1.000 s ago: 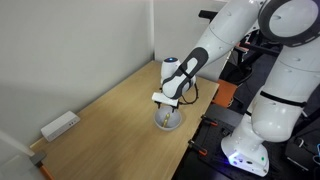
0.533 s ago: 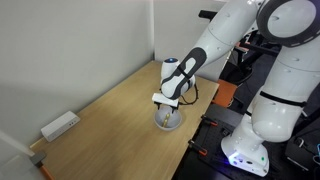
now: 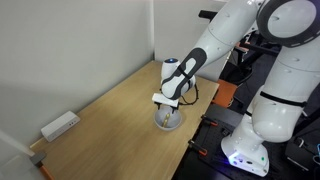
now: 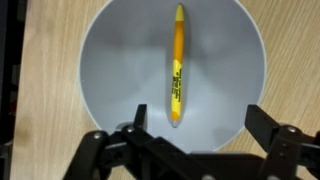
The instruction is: Take the pen out of the bowl and put it on the table
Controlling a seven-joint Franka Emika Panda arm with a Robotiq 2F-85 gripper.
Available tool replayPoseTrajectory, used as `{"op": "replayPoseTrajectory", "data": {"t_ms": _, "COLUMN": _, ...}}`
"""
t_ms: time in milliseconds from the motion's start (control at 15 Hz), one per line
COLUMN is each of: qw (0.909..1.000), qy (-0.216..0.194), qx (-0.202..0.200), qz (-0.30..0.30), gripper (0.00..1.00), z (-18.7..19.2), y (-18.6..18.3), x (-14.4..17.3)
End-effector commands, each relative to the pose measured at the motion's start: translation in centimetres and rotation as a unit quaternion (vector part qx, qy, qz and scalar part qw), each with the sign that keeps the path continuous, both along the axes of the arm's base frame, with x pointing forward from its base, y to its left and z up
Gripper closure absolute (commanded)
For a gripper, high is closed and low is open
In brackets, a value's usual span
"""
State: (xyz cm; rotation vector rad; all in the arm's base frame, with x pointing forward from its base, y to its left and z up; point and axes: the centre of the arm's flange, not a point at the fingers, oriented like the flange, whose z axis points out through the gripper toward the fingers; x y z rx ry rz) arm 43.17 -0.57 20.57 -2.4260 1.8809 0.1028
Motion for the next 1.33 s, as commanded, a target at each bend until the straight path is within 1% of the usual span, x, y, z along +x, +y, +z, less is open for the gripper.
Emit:
{"op": "replayPoseTrajectory", "data": {"t_ms": 0, "qw": 0.9996, "qy": -0.019, "qx": -0.011, "qz": -0.015, "gripper": 0.02, "z": 0.7, "y": 0.4, "x": -1.0}}
{"op": "replayPoseTrajectory", "data": {"t_ms": 67, "qw": 0.9995, "qy": -0.021, "qx": -0.011, "qz": -0.019, "gripper": 0.21, "z": 0.6, "y": 0.4, "x": -1.0}}
{"op": "replayPoseTrajectory", "data": {"t_ms": 133, "qw": 0.9995, "qy": -0.022, "qx": -0.011, "qz": -0.019, "gripper": 0.27, "z": 0.4, "y": 0.5, "x": -1.1}}
{"op": "replayPoseTrajectory", "data": {"t_ms": 267, "qw": 0.9997, "qy": -0.018, "qx": -0.010, "qz": -0.016, "gripper": 0.22, "z": -0.1, "y": 0.8, "x": -1.3}}
{"op": "replayPoseTrajectory", "data": {"t_ms": 333, "qw": 0.9997, "qy": -0.017, "qx": -0.009, "qz": -0.013, "gripper": 0.25, "z": -0.3, "y": 1.0, "x": -1.4}}
{"op": "replayPoseTrajectory", "data": {"t_ms": 400, "qw": 0.9998, "qy": -0.015, "qx": -0.010, "qz": -0.012, "gripper": 0.23, "z": -0.5, "y": 1.2, "x": -1.5}}
{"op": "replayPoseTrajectory", "data": {"t_ms": 533, "qw": 0.9999, "qy": -0.012, "qx": -0.008, "qz": -0.008, "gripper": 0.23, "z": -1.0, "y": 1.5, "x": -1.6}}
{"op": "replayPoseTrajectory", "data": {"t_ms": 667, "qw": 0.9999, "qy": -0.008, "qx": -0.007, "qz": -0.005, "gripper": 0.27, "z": -1.4, "y": 1.8, "x": -1.6}}
{"op": "replayPoseTrajectory", "data": {"t_ms": 733, "qw": 0.9999, "qy": -0.006, "qx": -0.008, "qz": -0.007, "gripper": 0.24, "z": -1.7, "y": 1.9, "x": -1.5}}
{"op": "replayPoseTrajectory", "data": {"t_ms": 800, "qw": 1.0000, "qy": -0.003, "qx": -0.007, "qz": -0.004, "gripper": 0.26, "z": -1.9, "y": 2.0, "x": -1.4}}
{"op": "replayPoseTrajectory", "data": {"t_ms": 867, "qw": 0.9999, "qy": 0.002, "qx": -0.009, "qz": -0.006, "gripper": 0.23, "z": -2.2, "y": 2.0, "x": -1.2}}
{"op": "replayPoseTrajectory", "data": {"t_ms": 933, "qw": 0.9999, "qy": 0.005, "qx": -0.009, "qz": -0.008, "gripper": 0.24, "z": -2.4, "y": 2.0, "x": -1.1}}
{"op": "replayPoseTrajectory", "data": {"t_ms": 1000, "qw": 0.9998, "qy": 0.009, "qx": -0.011, "qz": -0.011, "gripper": 0.22, "z": -2.8, "y": 2.0, "x": -1.0}}
{"op": "replayPoseTrajectory", "data": {"t_ms": 1200, "qw": 0.9993, "qy": 0.017, "qx": -0.017, "qz": -0.027, "gripper": 0.21, "z": -3.7, "y": 2.2, "x": -0.4}}
{"op": "replayPoseTrajectory", "data": {"t_ms": 1267, "qw": 0.9992, "qy": 0.019, "qx": -0.019, "qz": -0.030, "gripper": 0.22, "z": -4.0, "y": 2.3, "x": -0.2}}
